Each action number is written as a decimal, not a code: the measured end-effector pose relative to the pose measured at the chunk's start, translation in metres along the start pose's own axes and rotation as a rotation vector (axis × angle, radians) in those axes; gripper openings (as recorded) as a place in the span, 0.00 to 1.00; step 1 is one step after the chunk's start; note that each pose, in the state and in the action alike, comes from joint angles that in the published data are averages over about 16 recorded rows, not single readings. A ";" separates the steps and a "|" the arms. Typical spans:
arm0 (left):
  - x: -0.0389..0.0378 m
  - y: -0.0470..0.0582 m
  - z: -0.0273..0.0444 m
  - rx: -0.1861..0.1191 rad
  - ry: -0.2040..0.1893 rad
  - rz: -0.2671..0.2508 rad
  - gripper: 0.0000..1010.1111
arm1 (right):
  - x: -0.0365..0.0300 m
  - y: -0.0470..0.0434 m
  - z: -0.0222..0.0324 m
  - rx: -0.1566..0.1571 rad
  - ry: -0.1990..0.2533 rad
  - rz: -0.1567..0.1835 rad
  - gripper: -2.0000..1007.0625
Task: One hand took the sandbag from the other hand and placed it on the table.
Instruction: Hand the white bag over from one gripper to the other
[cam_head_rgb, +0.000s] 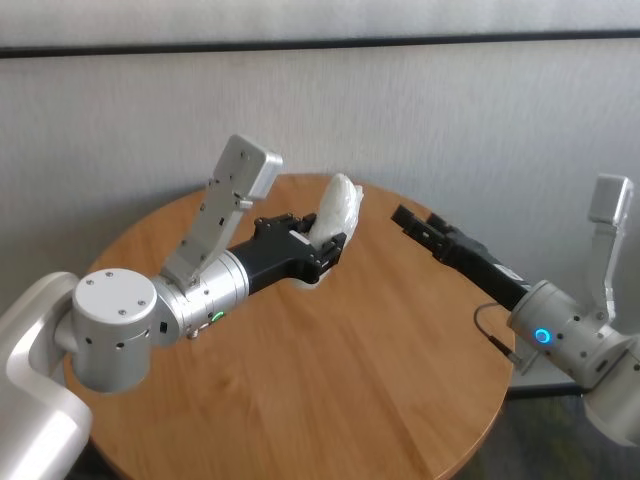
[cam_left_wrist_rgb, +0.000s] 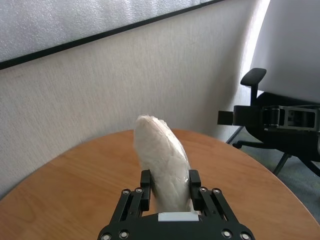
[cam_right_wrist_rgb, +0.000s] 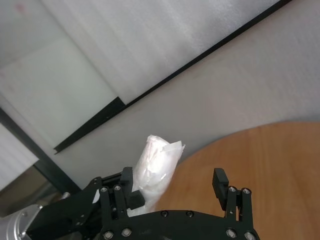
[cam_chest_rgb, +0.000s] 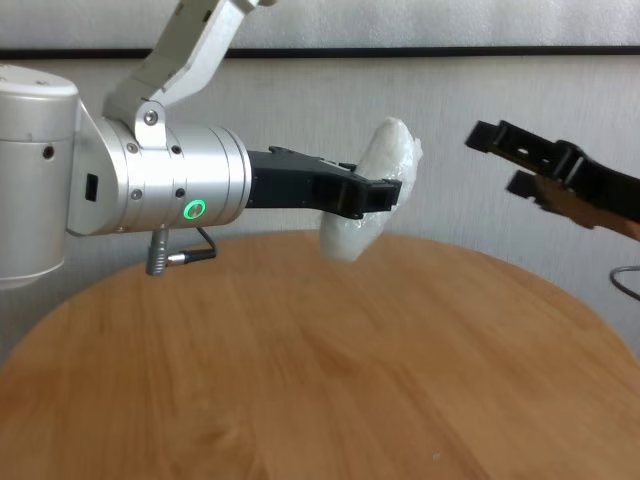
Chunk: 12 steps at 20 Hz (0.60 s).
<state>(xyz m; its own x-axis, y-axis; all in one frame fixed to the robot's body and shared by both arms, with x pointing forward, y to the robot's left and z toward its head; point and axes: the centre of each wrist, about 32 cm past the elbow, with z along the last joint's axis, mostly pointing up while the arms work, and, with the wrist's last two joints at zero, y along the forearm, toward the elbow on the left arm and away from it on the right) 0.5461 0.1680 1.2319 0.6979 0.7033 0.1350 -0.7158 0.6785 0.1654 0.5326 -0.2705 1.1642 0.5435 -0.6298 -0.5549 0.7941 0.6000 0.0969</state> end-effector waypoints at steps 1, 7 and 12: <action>0.0000 0.000 0.0000 0.000 0.000 0.000 0.48 | 0.0004 0.0021 -0.0006 -0.005 0.014 0.012 0.99; 0.0000 0.000 0.0000 0.000 0.000 0.000 0.48 | 0.0024 0.0134 -0.0055 -0.026 0.094 0.062 0.99; 0.0000 0.000 0.0000 0.000 0.000 0.000 0.48 | 0.0032 0.0223 -0.0111 -0.036 0.145 0.079 0.99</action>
<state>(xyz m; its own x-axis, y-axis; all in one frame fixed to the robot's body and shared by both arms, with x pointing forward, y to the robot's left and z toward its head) 0.5460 0.1680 1.2319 0.6980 0.7034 0.1347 -0.7157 0.6785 0.1655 0.5490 -0.2537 1.1555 0.5568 -0.5034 -0.6607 0.7386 0.6640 0.1166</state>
